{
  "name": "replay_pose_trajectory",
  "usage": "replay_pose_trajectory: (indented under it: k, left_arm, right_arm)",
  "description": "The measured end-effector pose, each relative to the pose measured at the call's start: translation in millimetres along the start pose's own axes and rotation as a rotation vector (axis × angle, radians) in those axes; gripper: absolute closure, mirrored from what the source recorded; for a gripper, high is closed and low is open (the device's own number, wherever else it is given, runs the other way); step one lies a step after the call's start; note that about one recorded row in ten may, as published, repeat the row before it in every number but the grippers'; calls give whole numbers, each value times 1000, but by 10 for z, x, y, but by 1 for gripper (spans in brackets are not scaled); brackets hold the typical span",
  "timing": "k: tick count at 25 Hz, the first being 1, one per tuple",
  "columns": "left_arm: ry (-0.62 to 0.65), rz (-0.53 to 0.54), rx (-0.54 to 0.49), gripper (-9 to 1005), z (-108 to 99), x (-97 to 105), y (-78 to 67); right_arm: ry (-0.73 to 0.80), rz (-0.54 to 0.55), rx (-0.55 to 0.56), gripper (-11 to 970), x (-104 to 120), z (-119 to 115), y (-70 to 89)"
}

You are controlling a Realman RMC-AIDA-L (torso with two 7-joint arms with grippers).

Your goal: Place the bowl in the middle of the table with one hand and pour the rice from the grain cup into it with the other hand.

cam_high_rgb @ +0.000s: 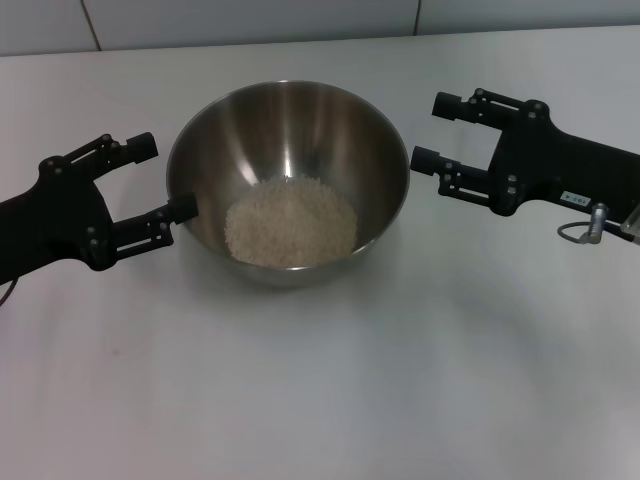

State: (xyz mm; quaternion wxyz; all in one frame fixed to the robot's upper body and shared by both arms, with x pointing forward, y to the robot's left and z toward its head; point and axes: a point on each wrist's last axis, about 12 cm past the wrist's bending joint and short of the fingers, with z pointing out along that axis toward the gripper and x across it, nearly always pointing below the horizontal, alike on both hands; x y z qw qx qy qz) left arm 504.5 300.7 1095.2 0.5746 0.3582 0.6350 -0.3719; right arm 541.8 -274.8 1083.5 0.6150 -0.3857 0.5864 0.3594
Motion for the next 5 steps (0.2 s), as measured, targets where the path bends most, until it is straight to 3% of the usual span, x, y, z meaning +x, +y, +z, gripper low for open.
replay_pose_trajectory:
  k: [5]
  left_arm:
    - [-12, 1, -9, 154, 9, -5, 7]
  right_arm:
    - [1, 11, -3, 291, 25, 48, 33]
